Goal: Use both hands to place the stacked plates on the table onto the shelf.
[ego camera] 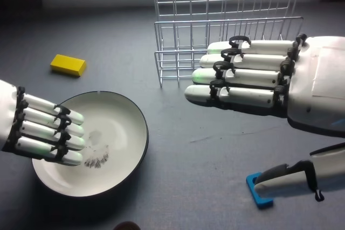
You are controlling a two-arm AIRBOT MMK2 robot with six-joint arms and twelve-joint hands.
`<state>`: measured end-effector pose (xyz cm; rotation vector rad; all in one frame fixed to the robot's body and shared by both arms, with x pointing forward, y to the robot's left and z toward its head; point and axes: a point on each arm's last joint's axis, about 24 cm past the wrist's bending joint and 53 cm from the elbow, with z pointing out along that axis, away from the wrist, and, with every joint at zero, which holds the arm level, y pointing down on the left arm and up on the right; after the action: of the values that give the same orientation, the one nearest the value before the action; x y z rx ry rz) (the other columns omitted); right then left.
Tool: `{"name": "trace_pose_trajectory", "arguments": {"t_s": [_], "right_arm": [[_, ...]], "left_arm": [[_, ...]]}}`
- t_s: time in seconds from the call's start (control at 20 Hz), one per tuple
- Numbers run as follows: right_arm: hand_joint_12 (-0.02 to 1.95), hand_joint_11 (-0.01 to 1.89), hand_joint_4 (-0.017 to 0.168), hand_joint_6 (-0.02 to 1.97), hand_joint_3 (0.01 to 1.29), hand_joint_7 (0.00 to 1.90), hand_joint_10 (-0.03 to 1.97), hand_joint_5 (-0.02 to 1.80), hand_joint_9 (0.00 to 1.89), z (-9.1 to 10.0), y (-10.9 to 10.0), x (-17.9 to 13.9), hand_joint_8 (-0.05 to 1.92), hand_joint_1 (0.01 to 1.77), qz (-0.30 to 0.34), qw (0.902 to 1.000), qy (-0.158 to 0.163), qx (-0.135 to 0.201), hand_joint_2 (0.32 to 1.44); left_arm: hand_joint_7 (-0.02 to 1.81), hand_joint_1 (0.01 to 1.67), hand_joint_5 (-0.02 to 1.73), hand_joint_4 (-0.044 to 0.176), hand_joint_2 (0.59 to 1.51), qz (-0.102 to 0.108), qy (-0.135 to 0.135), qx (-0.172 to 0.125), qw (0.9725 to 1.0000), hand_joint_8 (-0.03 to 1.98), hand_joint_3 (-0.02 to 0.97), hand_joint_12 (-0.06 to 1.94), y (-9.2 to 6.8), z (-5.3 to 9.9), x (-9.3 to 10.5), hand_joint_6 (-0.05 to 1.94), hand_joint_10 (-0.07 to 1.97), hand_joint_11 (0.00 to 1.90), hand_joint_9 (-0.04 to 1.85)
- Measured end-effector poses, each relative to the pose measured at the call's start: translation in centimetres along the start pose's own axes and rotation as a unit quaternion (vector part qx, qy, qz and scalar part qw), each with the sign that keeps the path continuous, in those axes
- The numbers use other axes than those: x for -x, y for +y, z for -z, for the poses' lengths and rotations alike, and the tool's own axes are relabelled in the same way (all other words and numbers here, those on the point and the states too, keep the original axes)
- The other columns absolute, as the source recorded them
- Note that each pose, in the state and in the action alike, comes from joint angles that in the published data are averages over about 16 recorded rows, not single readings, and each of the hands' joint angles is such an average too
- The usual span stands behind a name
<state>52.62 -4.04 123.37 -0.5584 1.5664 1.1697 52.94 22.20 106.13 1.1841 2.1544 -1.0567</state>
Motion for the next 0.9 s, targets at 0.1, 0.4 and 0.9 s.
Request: {"name": "trace_pose_trajectory", "arguments": {"t_s": [0.1,0.4,0.9], "right_arm": [[0.02,0.04,0.006,0.02,0.02,0.01,0.01,0.02,0.01,0.0,0.0,0.1,0.02,0.23,0.000,1.0000,-0.001,0.000,1.11],[0.06,0.03,0.007,0.02,0.02,0.01,0.01,0.02,0.01,0.3,-0.2,0.4,0.02,0.25,-0.001,1.0000,-0.005,-0.003,1.12],[0.13,0.02,0.006,0.02,0.02,0.01,0.01,0.02,0.01,0.7,-1.0,1.2,0.02,0.19,-0.009,0.9998,-0.013,-0.009,1.13]], "left_arm": [[0.02,0.02,0.02,-0.001,1.026,0.002,0.004,0.005,1.0000,-0.02,0.036,0.01,0.4,0.1,-0.5,-0.01,0.00,0.02,0.02],[0.02,0.02,0.02,-0.001,1.029,0.009,0.016,0.017,0.9997,-0.02,0.035,0.01,1.3,0.3,-1.7,-0.01,0.00,0.02,0.02],[0.01,0.02,0.02,0.000,1.040,0.017,0.028,0.038,0.9988,-0.02,0.035,0.01,2.7,0.5,-3.1,-0.01,0.00,0.02,0.02]]}}
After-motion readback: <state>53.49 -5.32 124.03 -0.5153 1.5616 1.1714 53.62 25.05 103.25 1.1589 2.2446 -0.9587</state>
